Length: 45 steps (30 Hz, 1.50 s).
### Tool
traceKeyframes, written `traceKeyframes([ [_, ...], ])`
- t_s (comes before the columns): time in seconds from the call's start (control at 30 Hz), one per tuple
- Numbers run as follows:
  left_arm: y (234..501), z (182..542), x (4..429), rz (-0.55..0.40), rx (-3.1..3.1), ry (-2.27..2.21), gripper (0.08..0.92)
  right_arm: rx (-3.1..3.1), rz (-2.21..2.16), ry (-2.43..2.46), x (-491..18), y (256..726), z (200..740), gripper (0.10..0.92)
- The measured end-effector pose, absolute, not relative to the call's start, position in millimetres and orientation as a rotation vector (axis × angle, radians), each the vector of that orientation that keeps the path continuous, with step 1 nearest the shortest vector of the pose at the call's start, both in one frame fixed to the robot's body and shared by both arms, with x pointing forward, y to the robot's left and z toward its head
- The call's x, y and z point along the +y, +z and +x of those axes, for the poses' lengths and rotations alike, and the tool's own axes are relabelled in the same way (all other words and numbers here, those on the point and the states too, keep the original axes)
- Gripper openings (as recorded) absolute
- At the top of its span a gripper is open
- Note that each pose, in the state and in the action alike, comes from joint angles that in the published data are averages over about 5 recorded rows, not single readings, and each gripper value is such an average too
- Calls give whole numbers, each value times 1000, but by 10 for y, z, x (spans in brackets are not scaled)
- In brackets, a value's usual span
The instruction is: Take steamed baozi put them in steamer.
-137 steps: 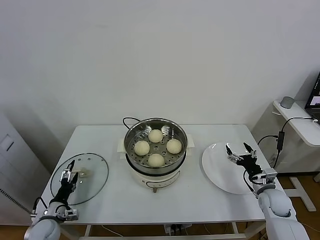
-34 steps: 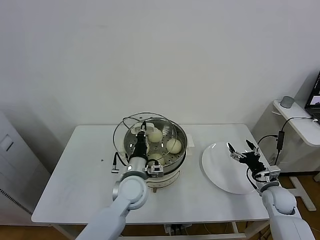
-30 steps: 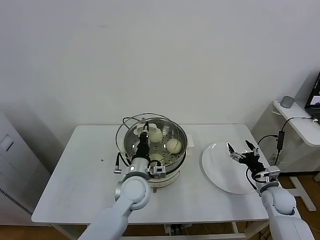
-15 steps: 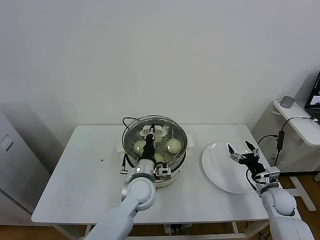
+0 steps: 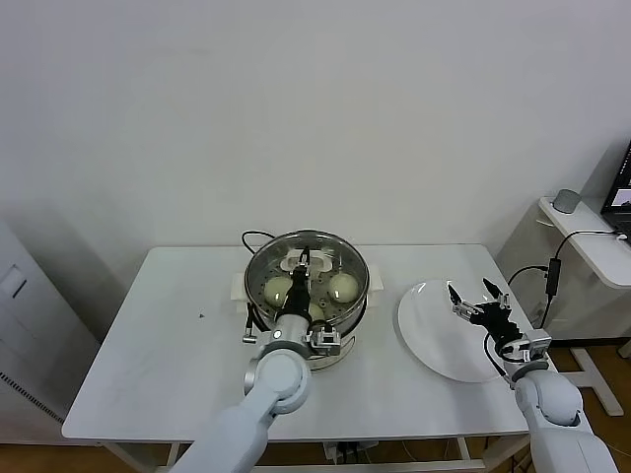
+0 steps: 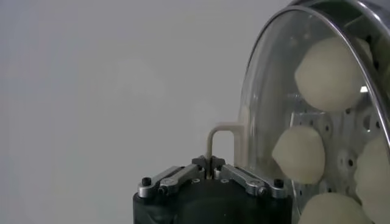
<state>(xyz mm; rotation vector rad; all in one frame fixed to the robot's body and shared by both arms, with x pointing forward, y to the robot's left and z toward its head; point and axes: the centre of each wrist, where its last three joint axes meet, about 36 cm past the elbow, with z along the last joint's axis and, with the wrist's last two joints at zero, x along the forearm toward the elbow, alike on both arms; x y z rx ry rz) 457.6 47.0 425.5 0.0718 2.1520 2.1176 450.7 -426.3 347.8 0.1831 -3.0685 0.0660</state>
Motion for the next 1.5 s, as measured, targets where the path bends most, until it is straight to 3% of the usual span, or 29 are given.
traceKeyframes([
  [0.63, 4176, 4563, 531, 85, 2179, 2129, 118, -3070, 182, 67, -4268, 3477, 4500, 823],
  [0.93, 4309, 4503, 687, 172, 2280, 2051, 358, -3068, 180, 70, -4291, 3477, 4492, 823],
  [1.33, 5021, 4361, 1174, 593, 2663, 1338, 705, -3066, 184, 52, -4308, 3465, 4504, 823],
  [1.5, 5215, 4373, 1506, 683, 2836, 934, 810, -3055, 187, 28, -4288, 3481, 4493, 823],
])
